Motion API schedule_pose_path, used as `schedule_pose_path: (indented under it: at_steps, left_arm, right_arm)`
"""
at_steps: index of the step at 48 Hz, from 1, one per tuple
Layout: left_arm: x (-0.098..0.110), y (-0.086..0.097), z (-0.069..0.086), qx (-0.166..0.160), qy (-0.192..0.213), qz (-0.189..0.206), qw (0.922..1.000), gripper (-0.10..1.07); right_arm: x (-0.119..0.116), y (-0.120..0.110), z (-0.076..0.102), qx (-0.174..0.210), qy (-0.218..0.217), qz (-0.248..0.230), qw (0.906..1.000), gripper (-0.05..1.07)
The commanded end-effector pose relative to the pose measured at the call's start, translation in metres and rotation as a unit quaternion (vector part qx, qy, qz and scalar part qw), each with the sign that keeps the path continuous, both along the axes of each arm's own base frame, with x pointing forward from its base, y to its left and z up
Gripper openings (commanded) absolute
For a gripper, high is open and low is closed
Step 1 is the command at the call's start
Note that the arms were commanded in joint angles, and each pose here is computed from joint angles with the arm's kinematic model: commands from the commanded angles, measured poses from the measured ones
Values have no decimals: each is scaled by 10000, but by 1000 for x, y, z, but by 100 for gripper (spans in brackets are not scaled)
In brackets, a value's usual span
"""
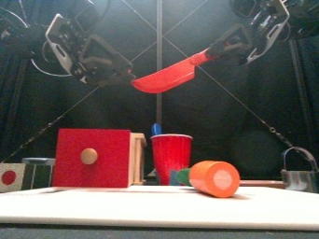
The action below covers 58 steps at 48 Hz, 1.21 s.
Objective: Cut carrot
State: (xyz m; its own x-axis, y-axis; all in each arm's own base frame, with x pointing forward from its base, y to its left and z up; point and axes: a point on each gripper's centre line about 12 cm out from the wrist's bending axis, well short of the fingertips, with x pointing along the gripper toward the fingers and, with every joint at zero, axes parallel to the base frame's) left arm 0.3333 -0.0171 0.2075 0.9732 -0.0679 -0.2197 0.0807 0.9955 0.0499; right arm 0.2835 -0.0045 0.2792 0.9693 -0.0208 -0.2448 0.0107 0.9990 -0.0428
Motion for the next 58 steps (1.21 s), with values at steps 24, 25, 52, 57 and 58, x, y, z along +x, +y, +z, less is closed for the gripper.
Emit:
schedule_pose_path:
  at_steps: [24,25,52,57,58]
  left_arm:
    - [17,3,10,412,-337,117,9985,79]
    - [17,3,8,397,-305,131,9987,79]
    - [23,8,-15,124,83,400,9991,74]
    - [23,8,-16,107,93,416,9990,67]
    - [23,8,-15,107,85,408,9991,65]
  right_arm:
    - [-4,8,-8,237,93,73,9996,34]
    - [-4,8,-6,230,70,76,9997,34]
    - [-2,8,5,136,-91,101,9998,34]
    - [-1,8,5,136,-107,92,9998,34]
    - [-1,8,5,150,-122,94,9998,34]
